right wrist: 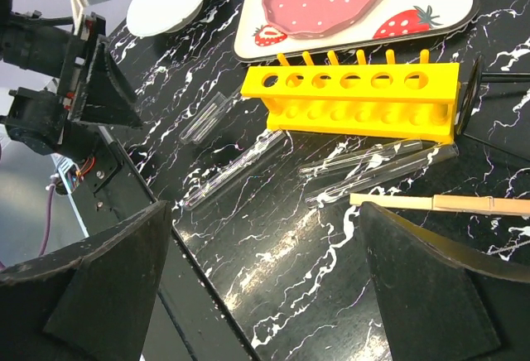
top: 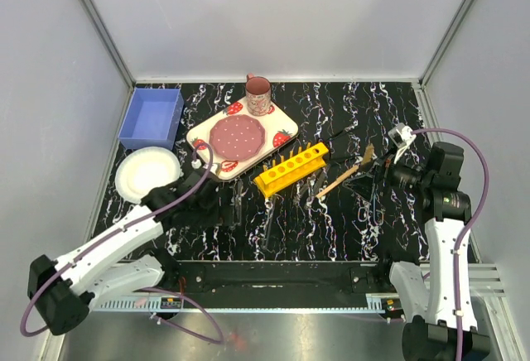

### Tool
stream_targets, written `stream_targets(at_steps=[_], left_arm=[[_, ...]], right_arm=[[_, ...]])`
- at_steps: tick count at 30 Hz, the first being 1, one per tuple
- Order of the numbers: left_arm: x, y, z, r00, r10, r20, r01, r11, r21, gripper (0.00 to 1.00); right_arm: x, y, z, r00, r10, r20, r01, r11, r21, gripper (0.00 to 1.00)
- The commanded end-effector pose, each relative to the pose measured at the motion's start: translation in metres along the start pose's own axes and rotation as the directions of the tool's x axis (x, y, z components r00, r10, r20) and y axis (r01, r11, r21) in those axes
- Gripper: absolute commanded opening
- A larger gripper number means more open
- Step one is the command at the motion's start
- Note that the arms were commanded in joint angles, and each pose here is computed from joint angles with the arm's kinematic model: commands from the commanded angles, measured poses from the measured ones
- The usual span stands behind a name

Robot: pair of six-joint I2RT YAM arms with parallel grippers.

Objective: Organize the chemistry lab equipment

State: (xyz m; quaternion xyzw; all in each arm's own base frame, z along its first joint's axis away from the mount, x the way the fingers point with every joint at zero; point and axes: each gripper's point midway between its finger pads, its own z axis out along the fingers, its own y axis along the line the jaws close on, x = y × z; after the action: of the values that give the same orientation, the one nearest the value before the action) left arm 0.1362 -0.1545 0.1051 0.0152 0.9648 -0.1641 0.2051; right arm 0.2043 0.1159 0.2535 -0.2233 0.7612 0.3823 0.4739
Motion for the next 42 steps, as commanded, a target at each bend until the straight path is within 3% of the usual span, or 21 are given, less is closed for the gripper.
stream_targets(at_steps=[1, 11, 26, 42], left_arm=[[-0.043, -0.002, 0.001, 0.987, -0.027, 0.16, 0.041, 0.996, -0.084, 0.99], [-0.042, 0.008, 0.032, 0.99, -0.026, 0.137, 0.048, 0.986, -0.161, 0.93], [-0.031, 0.0, 0.075, 0.999, -0.034, 0.002, 0.034, 0.99, -0.134, 0.55], [-0.022, 0.015, 0.098, 0.996, 0.008, -0.089, -0.029, 0.972, -0.235, 0.4]], right_arm=[[-0.008, 0.0, 0.002, 0.998, -0.064, 0.023, 0.065, 0.997, -0.029, 1.0], [-0.004, -0.006, 0.005, 0.998, -0.062, 0.023, 0.063, 0.998, -0.017, 1.0], [0.004, -0.018, 0.01, 0.998, -0.059, 0.022, 0.059, 0.998, 0.001, 1.0], [0.005, -0.02, 0.012, 0.999, -0.047, 0.019, 0.047, 0.999, -0.001, 0.99]])
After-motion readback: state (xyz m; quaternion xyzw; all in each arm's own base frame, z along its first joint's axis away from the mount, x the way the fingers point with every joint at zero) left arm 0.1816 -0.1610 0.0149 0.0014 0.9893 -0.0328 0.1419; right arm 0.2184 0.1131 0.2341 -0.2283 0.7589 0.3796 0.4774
